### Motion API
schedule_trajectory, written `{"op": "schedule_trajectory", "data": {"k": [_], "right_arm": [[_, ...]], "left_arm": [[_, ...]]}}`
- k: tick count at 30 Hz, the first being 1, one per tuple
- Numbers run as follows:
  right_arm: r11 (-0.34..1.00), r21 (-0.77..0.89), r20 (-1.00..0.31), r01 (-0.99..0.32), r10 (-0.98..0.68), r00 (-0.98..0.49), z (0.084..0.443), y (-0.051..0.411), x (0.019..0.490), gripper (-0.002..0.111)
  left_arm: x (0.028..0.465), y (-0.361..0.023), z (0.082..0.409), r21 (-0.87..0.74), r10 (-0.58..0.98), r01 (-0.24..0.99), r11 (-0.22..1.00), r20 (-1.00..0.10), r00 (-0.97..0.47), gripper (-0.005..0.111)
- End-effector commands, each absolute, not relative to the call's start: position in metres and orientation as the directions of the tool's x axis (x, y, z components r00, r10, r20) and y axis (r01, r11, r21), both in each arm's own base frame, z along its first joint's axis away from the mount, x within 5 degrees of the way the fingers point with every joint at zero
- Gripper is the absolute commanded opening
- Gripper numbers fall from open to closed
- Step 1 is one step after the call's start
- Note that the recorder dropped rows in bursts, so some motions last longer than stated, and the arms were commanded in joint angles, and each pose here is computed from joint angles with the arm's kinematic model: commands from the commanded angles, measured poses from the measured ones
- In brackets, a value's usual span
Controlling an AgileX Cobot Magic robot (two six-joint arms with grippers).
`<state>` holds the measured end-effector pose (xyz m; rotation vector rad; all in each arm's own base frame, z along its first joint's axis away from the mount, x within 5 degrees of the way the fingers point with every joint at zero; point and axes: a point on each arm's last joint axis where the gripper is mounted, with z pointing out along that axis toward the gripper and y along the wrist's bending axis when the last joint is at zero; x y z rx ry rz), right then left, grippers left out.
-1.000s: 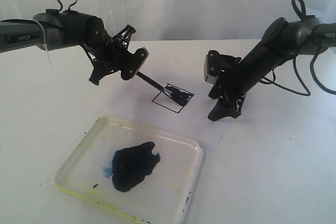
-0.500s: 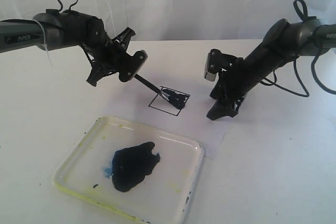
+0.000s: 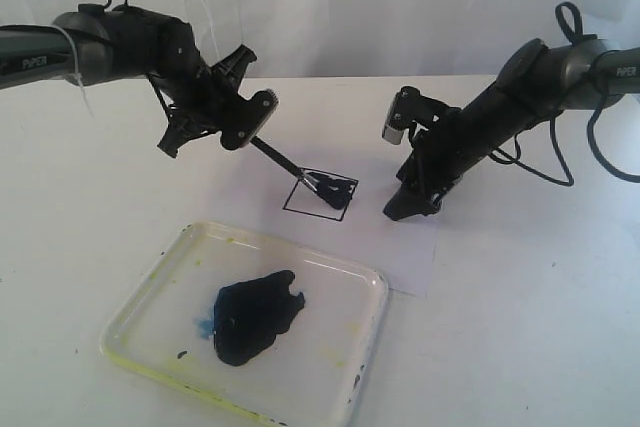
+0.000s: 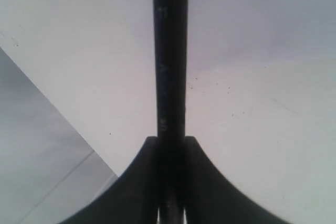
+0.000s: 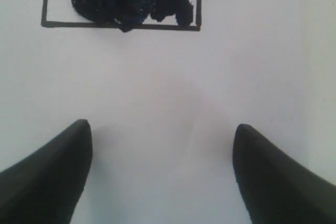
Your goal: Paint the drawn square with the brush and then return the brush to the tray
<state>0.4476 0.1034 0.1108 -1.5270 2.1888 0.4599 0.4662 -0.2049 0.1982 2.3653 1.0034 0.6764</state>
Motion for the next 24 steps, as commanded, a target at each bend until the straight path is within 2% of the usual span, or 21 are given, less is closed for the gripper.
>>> {"op": "schedule_trajectory", "data": {"k": [1,14,19,24], "right_arm": [[0.332,0.062,-0.454,-0.941,-0.83,-0.323,0.085,0.099,0.442,0.07],[0.352,0.061,-0.454,-0.934,-0.824,-0.34,0.085,0.098,0.443,0.07],[0.352,0.061,-0.454,-0.934,-0.824,-0.34,0.085,0.098,0.443,0.07],[0.352,0.061,-0.454,-0.934,-0.824,-0.34,0.085,0.098,0.443,0.07]], "left_arm": [[0.462,-0.203,0.209,0.585,0.752,0.525,-0.618,0.246,0.611,0.0],[0.456,-0.203,0.196,0.561,0.759,0.56,-0.609,0.211,0.615,0.0],[0.458,-0.204,0.187,0.626,0.766,0.512,-0.589,0.23,0.6,0.0],[0.459,-0.204,0.187,0.65,0.797,0.531,-0.543,0.201,0.57,0.0]]}}
